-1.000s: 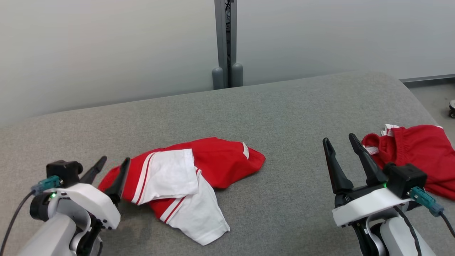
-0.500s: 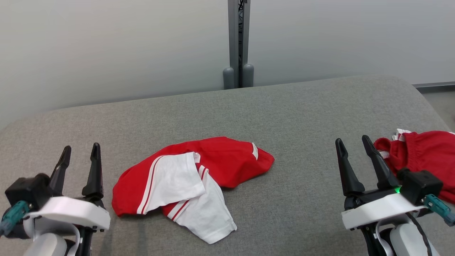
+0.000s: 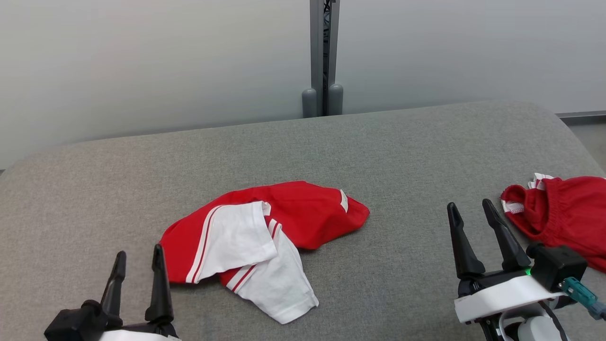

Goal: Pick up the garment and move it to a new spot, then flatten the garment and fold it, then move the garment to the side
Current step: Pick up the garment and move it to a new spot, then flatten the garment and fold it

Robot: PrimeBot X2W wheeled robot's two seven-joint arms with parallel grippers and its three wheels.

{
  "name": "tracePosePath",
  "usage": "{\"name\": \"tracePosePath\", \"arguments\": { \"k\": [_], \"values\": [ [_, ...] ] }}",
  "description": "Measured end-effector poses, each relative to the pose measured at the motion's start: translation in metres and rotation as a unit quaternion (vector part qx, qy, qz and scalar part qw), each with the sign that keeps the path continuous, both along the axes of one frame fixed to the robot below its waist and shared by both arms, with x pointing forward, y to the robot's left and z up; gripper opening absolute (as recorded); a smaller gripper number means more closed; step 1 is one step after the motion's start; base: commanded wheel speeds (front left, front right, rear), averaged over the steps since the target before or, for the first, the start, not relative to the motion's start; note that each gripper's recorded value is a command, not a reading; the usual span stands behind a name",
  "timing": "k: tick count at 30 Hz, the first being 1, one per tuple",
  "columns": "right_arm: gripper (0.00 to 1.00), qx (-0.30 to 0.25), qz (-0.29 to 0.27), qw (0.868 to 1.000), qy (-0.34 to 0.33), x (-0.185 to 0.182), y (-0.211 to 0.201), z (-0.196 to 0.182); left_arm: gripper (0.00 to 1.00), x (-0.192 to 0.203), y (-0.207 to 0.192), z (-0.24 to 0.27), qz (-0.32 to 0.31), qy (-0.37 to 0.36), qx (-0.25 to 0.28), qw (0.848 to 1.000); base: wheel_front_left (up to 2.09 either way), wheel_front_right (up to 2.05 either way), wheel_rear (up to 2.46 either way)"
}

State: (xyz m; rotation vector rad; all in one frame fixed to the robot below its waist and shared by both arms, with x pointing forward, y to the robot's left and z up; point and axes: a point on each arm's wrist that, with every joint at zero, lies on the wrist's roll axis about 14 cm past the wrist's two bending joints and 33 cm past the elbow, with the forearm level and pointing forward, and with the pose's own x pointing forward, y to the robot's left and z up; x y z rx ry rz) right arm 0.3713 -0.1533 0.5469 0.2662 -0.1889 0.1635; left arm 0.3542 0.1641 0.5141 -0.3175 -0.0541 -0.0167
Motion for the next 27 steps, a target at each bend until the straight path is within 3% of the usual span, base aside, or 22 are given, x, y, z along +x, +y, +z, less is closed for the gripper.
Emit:
{"name": "tracePosePath", "arguments": {
  "k": [11, 27],
  "values": [
    [1.0, -0.001, 0.004, 1.0, -0.001, -0.0014, 0.0023, 0.0009, 1.0, -0.0017, -0.0076, -0.0043, -0.028, -0.007, 0.036, 0.999, 0.0, 0.0, 0.0],
    [1.0, -0.002, 0.005, 1.0, -0.002, -0.0011, 0.0024, 0.0012, 1.0, -0.0025, -0.0101, -0.0082, -0.029, -0.007, 0.035, 0.999, 0.0, 0.0, 0.0]
  ]
}}
